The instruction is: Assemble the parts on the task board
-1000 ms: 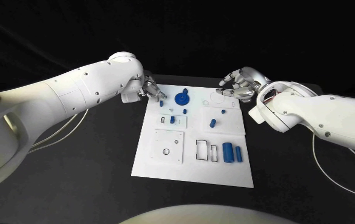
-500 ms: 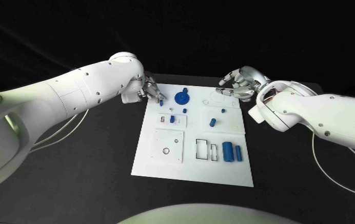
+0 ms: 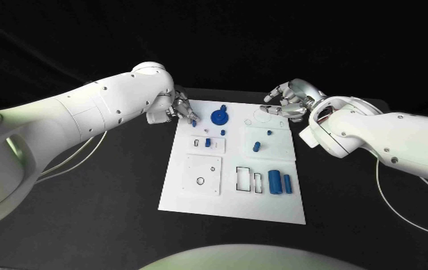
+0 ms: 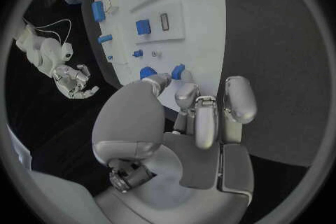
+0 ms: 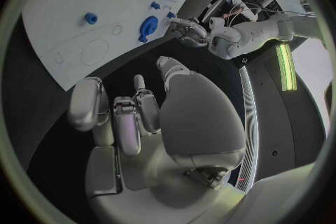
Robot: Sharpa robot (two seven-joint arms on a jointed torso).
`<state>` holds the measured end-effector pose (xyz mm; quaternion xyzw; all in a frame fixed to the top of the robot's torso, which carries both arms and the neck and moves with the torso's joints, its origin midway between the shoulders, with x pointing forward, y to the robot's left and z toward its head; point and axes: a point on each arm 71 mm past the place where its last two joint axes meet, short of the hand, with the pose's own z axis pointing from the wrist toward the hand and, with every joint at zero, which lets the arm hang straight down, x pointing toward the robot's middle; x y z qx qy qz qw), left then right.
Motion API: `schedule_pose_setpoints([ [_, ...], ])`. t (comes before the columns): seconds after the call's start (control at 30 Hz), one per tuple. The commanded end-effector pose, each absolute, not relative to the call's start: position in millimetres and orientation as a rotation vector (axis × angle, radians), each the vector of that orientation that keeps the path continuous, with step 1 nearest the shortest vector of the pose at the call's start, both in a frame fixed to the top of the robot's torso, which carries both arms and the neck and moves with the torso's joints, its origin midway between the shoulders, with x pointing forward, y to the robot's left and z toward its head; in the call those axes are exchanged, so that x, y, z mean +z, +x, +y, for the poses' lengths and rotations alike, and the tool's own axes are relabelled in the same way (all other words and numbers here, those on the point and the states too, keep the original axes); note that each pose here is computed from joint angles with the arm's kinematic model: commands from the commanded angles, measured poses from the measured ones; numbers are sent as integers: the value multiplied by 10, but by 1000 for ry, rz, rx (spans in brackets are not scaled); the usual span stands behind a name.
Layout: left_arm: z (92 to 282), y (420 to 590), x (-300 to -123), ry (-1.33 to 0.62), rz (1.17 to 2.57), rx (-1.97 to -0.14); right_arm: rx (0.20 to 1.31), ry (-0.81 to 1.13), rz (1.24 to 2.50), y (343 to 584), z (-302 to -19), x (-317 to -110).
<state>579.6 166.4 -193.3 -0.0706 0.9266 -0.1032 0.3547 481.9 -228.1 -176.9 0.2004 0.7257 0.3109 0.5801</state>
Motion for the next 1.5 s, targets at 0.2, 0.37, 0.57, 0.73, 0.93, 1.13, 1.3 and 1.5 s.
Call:
schedule_pose_setpoints([
  [0.2,1632,5789,-1947,-177,2407,-289,730,451,1697,4816,-2267,-1769],
  [0.37,1635,5788,-1954,-178,2409,-287,730,451,1698,4816,-2265,-1769],
  [0.57,1635,5783,-1964,-177,2416,-290,730,451,1698,4817,-2262,-1770],
  [0.73,1635,5779,-1972,-174,2423,-293,731,450,1697,4817,-2260,-1769],
  [0.93,1643,5780,-1977,-178,2423,-296,732,450,1698,4818,-2258,-1770],
  [1.13,1662,5775,-1972,-200,2412,-316,733,453,1698,4819,-2258,-1771],
  [1.3,1678,5747,-1958,-228,2396,-355,733,455,1698,4819,-2261,-1772],
  [1.5,1708,5639,-1895,-266,2354,-434,730,458,1696,4818,-2278,-1775],
])
